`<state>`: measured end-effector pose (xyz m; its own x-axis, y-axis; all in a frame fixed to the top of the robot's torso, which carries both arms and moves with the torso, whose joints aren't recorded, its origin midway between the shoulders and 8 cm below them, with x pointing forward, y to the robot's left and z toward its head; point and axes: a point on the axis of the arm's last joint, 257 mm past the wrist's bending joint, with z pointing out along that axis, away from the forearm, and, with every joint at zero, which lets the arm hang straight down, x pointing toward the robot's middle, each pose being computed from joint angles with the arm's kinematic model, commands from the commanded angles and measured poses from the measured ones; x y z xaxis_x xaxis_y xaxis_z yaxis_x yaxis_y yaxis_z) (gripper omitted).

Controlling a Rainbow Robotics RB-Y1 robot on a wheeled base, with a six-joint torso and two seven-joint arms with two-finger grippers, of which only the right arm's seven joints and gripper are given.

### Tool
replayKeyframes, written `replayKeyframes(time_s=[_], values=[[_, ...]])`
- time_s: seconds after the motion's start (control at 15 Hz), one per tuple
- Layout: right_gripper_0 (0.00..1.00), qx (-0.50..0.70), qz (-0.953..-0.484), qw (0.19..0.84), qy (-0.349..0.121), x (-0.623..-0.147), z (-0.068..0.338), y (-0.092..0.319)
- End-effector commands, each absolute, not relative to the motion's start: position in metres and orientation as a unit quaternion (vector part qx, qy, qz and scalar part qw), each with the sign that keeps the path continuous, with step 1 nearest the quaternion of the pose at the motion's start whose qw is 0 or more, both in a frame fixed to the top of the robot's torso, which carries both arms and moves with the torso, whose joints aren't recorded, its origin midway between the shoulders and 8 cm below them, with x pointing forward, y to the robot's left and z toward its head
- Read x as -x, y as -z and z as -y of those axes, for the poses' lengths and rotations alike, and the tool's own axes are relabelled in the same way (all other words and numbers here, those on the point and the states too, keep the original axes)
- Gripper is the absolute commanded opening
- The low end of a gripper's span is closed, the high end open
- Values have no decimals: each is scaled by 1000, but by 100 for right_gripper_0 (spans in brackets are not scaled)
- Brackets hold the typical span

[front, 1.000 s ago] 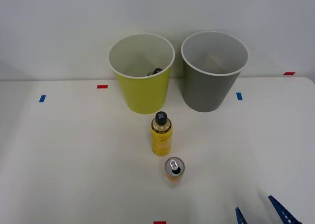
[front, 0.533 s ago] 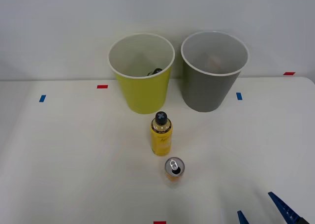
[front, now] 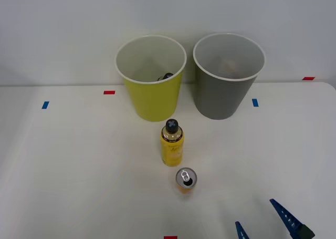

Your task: Put cans in the gray bin, plastic bottles in the light green bin

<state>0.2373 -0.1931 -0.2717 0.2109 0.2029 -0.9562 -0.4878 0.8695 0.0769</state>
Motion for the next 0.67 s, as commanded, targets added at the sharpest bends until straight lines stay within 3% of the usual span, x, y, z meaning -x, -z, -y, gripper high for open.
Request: replayKeyframes(time_s=[0.07,0.67], values=[[100,131,-580,765,-250,-243,178,269],[100,153,-572,757,-276,-251,160,267]])
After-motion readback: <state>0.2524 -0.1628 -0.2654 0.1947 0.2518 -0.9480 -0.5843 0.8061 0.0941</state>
